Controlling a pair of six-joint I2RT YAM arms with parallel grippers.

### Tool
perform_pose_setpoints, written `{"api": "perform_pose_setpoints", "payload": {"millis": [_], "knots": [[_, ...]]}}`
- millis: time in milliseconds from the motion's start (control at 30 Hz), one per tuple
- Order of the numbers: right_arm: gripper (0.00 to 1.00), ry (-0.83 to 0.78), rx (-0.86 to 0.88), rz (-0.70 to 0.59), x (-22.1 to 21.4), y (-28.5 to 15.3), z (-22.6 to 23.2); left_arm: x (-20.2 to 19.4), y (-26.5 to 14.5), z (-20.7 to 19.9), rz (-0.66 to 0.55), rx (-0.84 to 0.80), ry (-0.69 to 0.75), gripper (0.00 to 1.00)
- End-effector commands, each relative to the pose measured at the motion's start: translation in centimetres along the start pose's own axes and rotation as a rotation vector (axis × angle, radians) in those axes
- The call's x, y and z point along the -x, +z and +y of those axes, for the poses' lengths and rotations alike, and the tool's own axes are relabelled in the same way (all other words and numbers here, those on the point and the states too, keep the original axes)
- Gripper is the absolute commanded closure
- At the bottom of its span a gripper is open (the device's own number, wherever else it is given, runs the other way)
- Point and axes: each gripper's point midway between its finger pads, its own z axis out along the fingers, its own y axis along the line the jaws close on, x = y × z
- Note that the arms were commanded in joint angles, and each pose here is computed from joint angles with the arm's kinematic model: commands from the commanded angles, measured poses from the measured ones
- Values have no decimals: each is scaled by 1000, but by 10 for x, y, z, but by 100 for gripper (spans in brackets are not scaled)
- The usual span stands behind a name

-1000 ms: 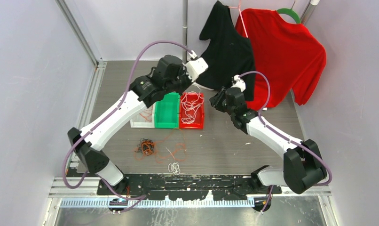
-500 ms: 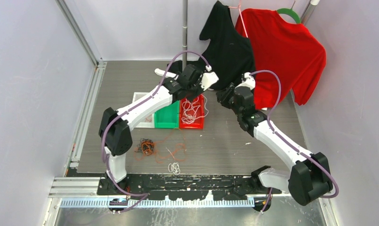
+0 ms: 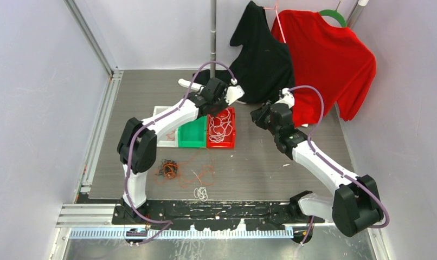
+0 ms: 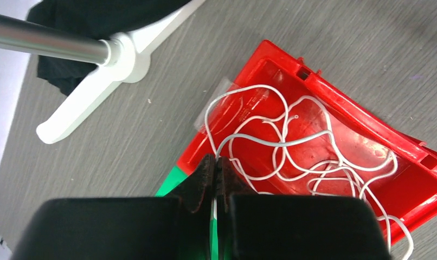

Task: Untangle the cables
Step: Place the cable in the bin.

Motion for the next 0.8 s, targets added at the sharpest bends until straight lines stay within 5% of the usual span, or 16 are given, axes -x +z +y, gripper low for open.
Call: {"api": "perform_pose_setpoints", "payload": {"millis": [0,567,767], "knots": [[74,47,75,-32,12,0,19,5,16,-12,-38,-31,-14,100],[78,43,107,48,4,2,32,-17,35,-34,6,-103,-84,100],[78,57,134,81,-3,-2,35,8,5,-24,-44,-153,-116,73]]}}
